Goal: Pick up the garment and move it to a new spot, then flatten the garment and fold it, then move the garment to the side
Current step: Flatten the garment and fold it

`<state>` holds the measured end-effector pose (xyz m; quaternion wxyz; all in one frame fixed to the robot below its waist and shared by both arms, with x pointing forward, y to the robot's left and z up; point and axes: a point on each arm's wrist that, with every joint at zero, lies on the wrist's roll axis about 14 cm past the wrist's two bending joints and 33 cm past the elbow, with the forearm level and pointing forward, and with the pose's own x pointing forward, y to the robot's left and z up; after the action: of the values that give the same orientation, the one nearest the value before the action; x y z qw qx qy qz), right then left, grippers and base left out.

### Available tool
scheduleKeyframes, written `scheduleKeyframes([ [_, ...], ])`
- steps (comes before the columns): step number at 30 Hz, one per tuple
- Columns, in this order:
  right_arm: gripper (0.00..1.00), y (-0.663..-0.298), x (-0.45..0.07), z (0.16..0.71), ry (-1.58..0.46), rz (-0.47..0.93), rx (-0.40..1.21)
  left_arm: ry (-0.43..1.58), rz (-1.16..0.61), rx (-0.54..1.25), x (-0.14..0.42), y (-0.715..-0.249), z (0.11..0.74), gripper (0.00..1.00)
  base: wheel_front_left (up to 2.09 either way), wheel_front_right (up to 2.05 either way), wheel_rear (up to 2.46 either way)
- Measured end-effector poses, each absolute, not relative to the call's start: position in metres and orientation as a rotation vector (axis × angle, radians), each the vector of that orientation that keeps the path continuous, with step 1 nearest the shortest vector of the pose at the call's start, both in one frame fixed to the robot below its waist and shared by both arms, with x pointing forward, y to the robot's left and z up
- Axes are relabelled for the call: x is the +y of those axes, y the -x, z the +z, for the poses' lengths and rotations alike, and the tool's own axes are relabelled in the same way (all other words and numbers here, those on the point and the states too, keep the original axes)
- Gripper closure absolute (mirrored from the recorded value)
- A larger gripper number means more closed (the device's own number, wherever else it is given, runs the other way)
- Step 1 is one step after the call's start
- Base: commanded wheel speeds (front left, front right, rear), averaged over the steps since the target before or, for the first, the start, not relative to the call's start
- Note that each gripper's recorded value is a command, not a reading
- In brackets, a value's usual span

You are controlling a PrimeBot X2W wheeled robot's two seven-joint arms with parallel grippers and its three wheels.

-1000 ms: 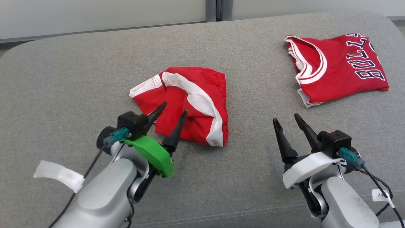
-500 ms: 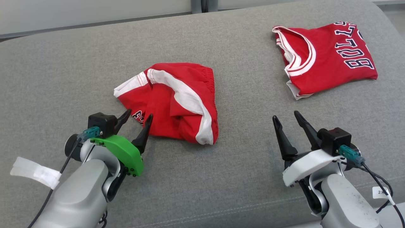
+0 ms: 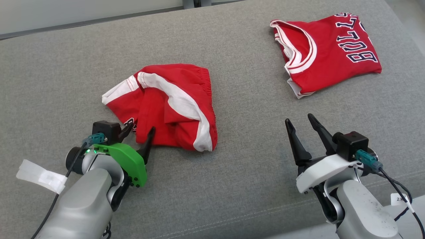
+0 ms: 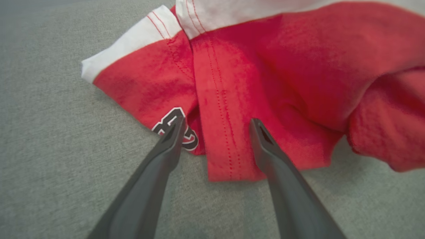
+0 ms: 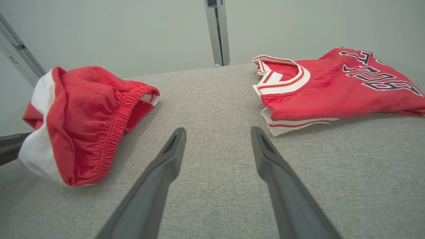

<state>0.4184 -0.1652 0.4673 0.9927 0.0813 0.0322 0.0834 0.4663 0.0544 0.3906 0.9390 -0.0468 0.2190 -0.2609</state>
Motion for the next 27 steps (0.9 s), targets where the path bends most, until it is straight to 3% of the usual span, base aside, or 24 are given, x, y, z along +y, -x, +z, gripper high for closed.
scheduleKeyframes([
  [2,0.0,-0.418,-0.166,0.467,-0.162,0.164,0.064,0.1,-0.527,0.463,0.054,-0.466,0.387,0.55,0.0,0.0,0.0],
  [3,0.0,-0.418,-0.167,0.468,-0.161,0.163,0.063,0.098,-0.528,0.468,0.053,-0.465,0.386,0.64,0.0,0.0,0.0],
  [5,0.0,-0.418,-0.168,0.468,-0.159,0.162,0.063,0.103,-0.526,0.472,0.053,-0.465,0.385,1.0,0.0,0.0,0.0],
  [16,0.0,-0.421,-0.159,0.47,-0.159,0.185,0.056,0.098,-0.523,0.406,0.057,-0.47,0.405,1.0,0.0,0.0,0.0],
  [27,0.0,-0.427,-0.122,0.471,-0.182,0.28,0.056,0.107,-0.419,0.276,0.1,-0.469,0.443,1.0,0.0,0.0,0.0],
])
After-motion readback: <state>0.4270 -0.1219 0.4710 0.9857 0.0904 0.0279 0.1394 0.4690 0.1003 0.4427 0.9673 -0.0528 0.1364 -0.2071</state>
